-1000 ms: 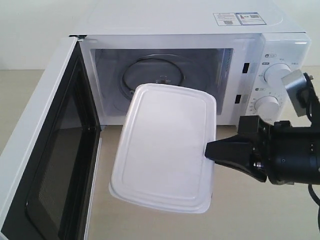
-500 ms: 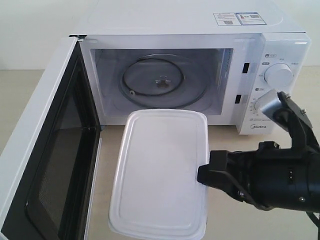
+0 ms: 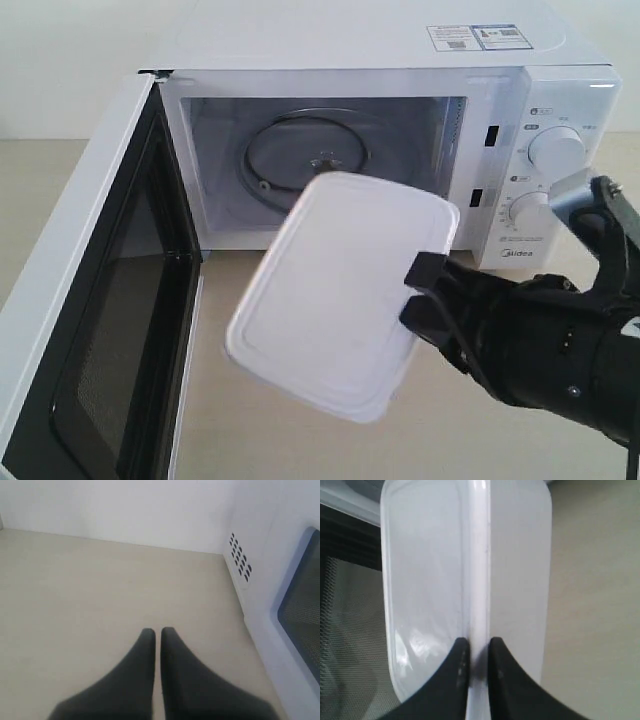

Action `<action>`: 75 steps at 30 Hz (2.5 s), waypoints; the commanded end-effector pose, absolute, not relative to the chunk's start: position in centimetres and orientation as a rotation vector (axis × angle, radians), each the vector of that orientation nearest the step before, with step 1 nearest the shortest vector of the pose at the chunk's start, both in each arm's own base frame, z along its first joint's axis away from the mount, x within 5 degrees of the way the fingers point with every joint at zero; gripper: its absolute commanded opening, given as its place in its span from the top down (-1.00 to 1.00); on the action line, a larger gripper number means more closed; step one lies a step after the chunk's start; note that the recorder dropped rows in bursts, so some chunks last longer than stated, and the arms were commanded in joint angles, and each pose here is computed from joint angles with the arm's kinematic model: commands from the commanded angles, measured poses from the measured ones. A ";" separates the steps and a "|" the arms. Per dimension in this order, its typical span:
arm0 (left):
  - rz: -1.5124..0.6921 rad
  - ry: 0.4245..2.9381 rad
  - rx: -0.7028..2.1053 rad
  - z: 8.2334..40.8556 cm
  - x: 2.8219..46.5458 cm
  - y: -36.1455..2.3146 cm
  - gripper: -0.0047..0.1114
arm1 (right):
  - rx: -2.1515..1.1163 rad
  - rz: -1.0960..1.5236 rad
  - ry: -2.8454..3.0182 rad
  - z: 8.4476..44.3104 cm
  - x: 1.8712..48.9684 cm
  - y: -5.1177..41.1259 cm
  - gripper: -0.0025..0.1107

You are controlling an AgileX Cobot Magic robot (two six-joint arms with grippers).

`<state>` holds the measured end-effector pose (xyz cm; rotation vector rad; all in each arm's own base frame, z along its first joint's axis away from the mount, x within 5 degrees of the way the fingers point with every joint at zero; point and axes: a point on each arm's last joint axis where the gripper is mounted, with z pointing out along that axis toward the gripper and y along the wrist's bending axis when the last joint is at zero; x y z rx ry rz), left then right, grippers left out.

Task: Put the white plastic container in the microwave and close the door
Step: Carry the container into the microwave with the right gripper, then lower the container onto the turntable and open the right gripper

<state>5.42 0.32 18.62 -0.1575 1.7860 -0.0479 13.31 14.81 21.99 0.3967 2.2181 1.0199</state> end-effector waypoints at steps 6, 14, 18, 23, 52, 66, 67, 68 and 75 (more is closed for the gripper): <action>-0.051 1.782 -0.163 18.6 5.4 0.3 0.84 | 0.591 1.199 1.983 20.1 13.9 16.0 0.96; -0.051 1.782 -0.163 18.6 5.4 0.3 0.84 | 0.802 1.084 2.001 17.7 17.7 19.1 0.96; -0.051 1.782 -0.163 18.6 5.4 0.3 0.84 | 0.916 1.112 1.924 17.6 19.6 19.7 0.96; -0.051 1.782 -0.163 18.6 5.4 0.3 0.84 | 1.000 1.131 1.889 17.9 21.6 20.4 0.96; -0.051 1.782 -0.163 18.6 5.4 0.3 0.84 | 1.114 1.129 1.835 16.7 32.9 22.6 0.96; -0.051 1.782 -0.163 18.6 5.4 0.3 0.84 | 0.984 1.138 1.802 17.3 33.1 22.7 -0.08; -0.051 1.782 -0.163 18.6 5.4 0.3 0.84 | 0.964 1.135 1.818 17.4 32.9 22.7 -0.03; -0.051 1.782 -0.163 18.6 5.4 0.3 0.84 | 0.934 1.135 1.829 17.5 32.5 22.7 0.07; -0.051 1.782 -0.163 18.6 5.4 0.3 0.84 | 0.703 1.071 1.788 17.6 28.8 20.7 0.72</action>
